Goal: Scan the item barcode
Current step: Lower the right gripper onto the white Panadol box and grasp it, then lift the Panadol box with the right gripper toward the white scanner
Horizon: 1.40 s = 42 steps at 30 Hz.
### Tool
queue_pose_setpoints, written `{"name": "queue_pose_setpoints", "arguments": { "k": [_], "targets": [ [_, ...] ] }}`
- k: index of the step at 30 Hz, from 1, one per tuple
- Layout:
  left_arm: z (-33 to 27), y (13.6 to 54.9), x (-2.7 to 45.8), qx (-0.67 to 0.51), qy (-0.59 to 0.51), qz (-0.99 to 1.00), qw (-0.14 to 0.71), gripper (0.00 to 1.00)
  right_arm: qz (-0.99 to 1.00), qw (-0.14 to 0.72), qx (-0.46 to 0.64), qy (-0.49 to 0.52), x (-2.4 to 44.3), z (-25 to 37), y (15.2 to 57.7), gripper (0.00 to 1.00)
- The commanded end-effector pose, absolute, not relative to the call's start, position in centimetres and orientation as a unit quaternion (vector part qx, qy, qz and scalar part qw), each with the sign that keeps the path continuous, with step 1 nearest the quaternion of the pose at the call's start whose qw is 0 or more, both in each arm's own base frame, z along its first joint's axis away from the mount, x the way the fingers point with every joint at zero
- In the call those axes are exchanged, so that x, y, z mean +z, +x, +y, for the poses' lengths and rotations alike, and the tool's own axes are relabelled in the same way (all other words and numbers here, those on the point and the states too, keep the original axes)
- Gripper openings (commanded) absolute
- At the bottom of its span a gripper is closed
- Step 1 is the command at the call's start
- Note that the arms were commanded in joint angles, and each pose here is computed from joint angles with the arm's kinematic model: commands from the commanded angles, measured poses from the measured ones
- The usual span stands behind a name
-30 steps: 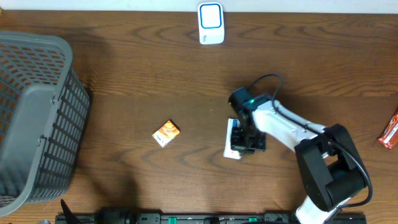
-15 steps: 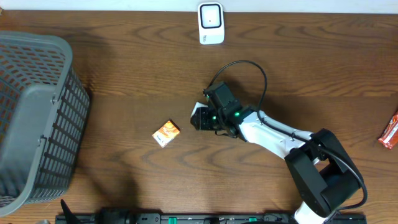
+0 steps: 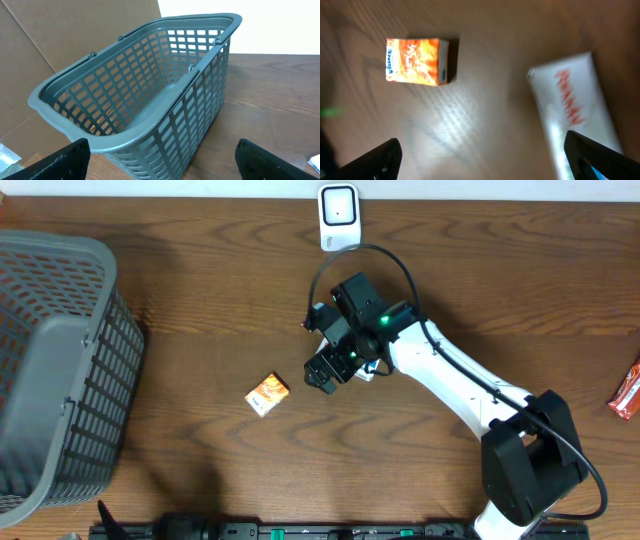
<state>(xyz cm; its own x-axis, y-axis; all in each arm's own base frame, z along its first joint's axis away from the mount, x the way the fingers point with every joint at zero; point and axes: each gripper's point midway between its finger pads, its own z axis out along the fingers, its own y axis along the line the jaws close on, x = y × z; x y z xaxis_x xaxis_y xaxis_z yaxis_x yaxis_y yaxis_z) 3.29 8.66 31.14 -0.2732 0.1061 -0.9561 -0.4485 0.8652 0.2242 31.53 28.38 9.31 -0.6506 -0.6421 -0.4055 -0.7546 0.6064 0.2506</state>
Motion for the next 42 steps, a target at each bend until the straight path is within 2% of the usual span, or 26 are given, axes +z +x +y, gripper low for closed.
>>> {"name": "queue_pose_setpoints", "arguments": {
  "k": [1, 11, 23, 26, 30, 32, 37, 39, 42],
  "targets": [
    [8.8, 3.1, 31.2, 0.237, -0.117, 0.761, 0.592, 0.93, 0.858, 0.168, 0.116, -0.471, 8.8, 26.4, 33.5, 0.99],
    [8.8, 3.1, 31.2, 0.237, -0.117, 0.761, 0.592, 0.93, 0.856, 0.185, 0.091, -0.474, 7.7, 25.6, 35.7, 0.99],
    [8.8, 3.1, 31.2, 0.237, -0.117, 0.761, 0.592, 0.93, 0.870, 0.127, 0.087, -0.468, 1.8, 25.0, 35.6, 0.98],
    [8.8, 3.1, 31.2, 0.237, -0.117, 0.761, 0.592, 0.93, 0.874, 0.119, 0.086, -0.462, 1.2, 24.5, 35.8, 0.93],
    [8.8, 3.1, 31.2, 0.237, -0.117, 0.761, 0.592, 0.93, 0.880, 0.115, 0.085, -0.453, 0.8, 24.0, 36.1, 0.69],
    [8.8, 3.1, 31.2, 0.237, -0.117, 0.761, 0.592, 0.93, 0.881, 0.115, 0.085, -0.451, 0.8, 23.9, 36.1, 0.69],
    [8.8, 3.1, 31.2, 0.237, -0.117, 0.761, 0.592, 0.93, 0.880, 0.119, 0.085, -0.451, 0.4, 24.1, 36.4, 0.83],
    [8.8, 3.1, 31.2, 0.237, -0.117, 0.761, 0.592, 0.93, 0.880, 0.120, 0.083, -0.451, 0.0, 24.1, 36.6, 0.83],
    [8.8, 3.1, 31.2, 0.237, -0.117, 0.761, 0.592, 0.93, 0.883, 0.113, 0.072, -0.451, -1.1, 23.8, 36.7, 0.75]
  ]
}}
